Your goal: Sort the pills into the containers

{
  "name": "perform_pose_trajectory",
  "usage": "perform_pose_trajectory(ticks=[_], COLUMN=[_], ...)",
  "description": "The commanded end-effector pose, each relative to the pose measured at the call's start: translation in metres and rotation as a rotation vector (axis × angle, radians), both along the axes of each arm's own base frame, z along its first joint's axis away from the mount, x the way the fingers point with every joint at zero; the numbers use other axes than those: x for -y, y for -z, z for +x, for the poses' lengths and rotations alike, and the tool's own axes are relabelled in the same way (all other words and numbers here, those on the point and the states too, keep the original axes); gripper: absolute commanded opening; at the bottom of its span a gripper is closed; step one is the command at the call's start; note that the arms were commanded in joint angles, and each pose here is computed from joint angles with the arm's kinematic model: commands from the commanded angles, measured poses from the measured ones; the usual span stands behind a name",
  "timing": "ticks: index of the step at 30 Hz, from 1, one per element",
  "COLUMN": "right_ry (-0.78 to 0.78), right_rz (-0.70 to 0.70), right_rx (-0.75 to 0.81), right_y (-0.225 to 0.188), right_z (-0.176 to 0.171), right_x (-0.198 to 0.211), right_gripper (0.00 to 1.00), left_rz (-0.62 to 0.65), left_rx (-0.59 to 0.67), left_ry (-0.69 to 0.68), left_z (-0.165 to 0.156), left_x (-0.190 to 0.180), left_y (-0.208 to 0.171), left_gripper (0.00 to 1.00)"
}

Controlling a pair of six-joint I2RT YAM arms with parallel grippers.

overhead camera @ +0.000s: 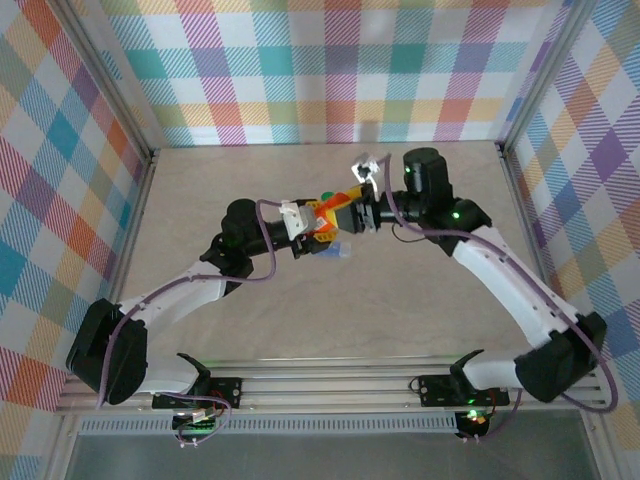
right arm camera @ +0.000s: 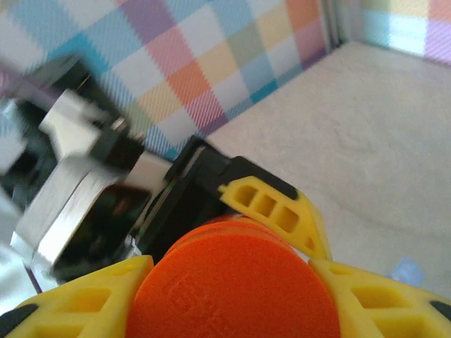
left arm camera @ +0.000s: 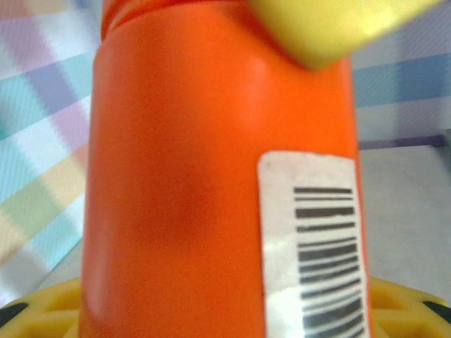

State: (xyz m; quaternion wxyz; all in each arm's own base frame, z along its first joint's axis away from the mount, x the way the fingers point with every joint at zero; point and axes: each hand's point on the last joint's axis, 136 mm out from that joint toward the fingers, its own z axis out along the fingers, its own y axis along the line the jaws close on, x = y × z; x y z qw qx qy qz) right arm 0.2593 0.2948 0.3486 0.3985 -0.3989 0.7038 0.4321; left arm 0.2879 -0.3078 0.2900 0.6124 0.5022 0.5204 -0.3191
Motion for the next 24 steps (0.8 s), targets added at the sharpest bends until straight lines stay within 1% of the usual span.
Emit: perform_pose_trajectory(ticks=[1,6,10,13,16,17,18,19,21,24], right_ry=[-0.409,-0.52,-0.542,-0.545,-0.541,-0.526,-0.506,-0.496,-0.469,-0.437], right_rz=[0.027,0.027,-0.01,-0.026,-0.023,-0.021,-0.019,-0.016,-0.02,-0.044], right_rx=[0.405,0.49,0.53,0.533,0.496,0.476,0.462,0.457,0.449,0.439], right_y=[-0.016,-0.025,-0.028,-0.028,-0.026,-0.026,-0.025,-0.025,-0.023,-0.021], right_z=[-0.074,-0.085,-0.085,-0.084,-0.082,-0.08,-0.076,-0.074,-0.07,-0.064], right_x=[0.003,0.014,0.017,0.017,0.016,0.015,0.013,0.013,0.012,0.012], right_gripper=[0.38,0.38,0.39,0.4,0.51,0.65,0.74,0.77,0.88,0.97], left_rz=[0.042,0.084,0.113,0.112,0.104,0.101,0.1,0.099,0.099,0.099], left_rx=[-0.102,-0.135,-0.15,-0.144,-0.13,-0.121,-0.117,-0.115,-0.106,-0.095], left_ry=[0.225,0.342,0.397,0.407,0.41,0.407,0.403,0.4,0.394,0.379], left_z=[-0.034,-0.054,-0.064,-0.065,-0.066,-0.066,-0.065,-0.065,-0.064,-0.062], left_x=[0.006,0.006,0.005,0.005,0.005,0.005,0.005,0.005,0.005,0.004], left_y=[0.0,0.005,0.007,0.006,0.002,0.001,0.001,0.001,-0.001,-0.002], left_gripper=[0.2,0.19,0.16,0.16,0.16,0.16,0.15,0.13,0.13,0.13])
